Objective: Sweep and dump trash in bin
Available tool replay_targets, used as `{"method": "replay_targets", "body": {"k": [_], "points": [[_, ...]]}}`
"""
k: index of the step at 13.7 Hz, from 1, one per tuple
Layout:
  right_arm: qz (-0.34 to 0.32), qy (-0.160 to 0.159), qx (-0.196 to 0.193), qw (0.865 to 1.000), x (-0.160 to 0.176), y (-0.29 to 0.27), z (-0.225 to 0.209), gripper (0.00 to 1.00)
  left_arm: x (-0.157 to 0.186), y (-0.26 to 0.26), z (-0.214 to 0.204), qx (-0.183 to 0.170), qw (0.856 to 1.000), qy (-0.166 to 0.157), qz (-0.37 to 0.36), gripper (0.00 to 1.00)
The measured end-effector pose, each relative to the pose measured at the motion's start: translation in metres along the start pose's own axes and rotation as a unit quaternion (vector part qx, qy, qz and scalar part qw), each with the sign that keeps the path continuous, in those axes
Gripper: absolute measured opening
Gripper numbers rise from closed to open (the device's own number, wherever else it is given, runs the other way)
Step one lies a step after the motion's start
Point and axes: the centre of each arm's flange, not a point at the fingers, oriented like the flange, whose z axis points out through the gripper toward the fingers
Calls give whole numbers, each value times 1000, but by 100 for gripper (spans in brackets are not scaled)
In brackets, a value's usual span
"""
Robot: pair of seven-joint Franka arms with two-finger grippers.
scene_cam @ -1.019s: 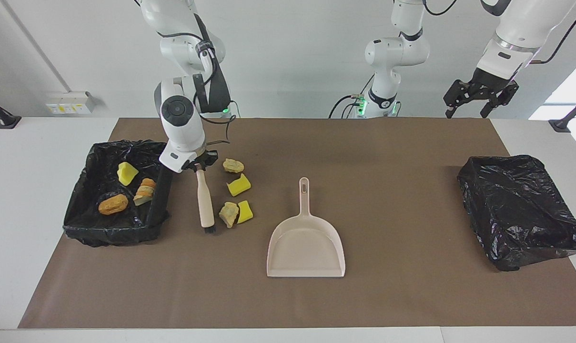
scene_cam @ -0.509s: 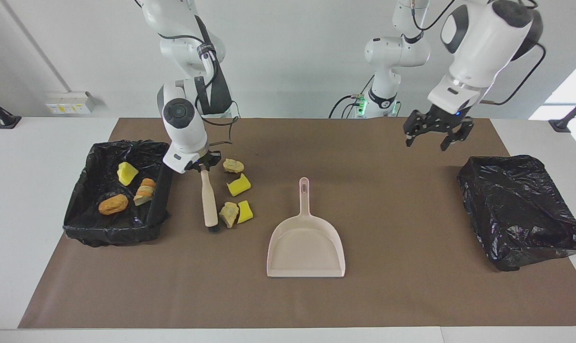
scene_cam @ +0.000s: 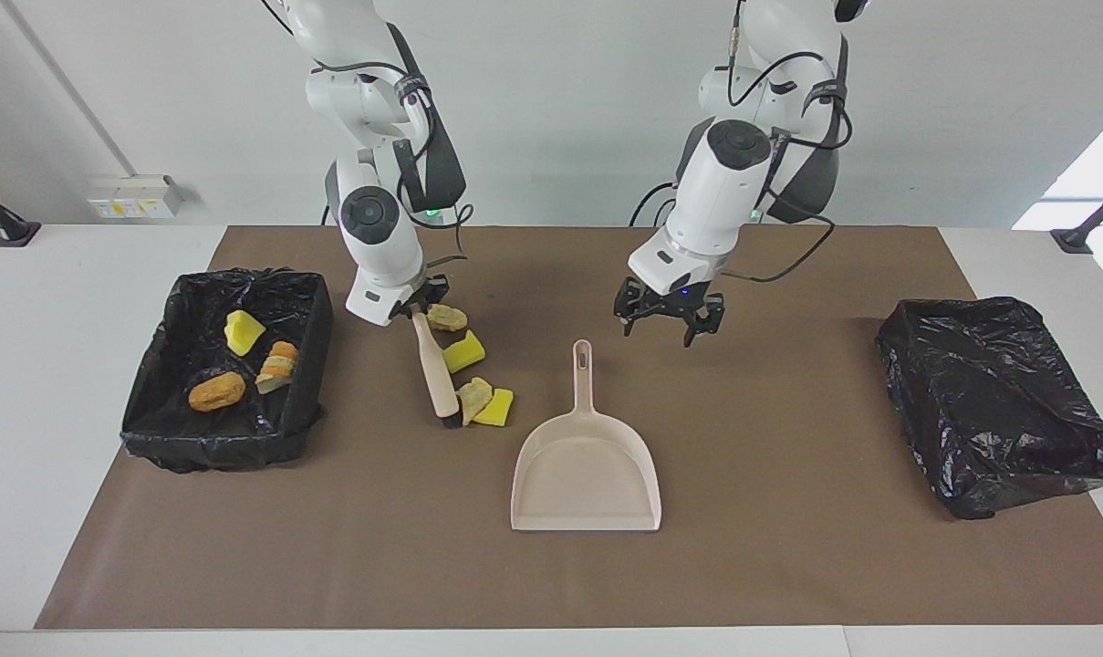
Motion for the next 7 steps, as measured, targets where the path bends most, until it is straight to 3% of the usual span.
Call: {"method": "replay_targets", "body": {"k": [4,7], "points": [[13,-5,5,1000,-3,17,-23,26,-1,42,67,-5,1000,-2,-17,100],[57,-34,9,998,-19,30,-36,26,-7,88,103,-3,1000,-13,-28,100]]}}
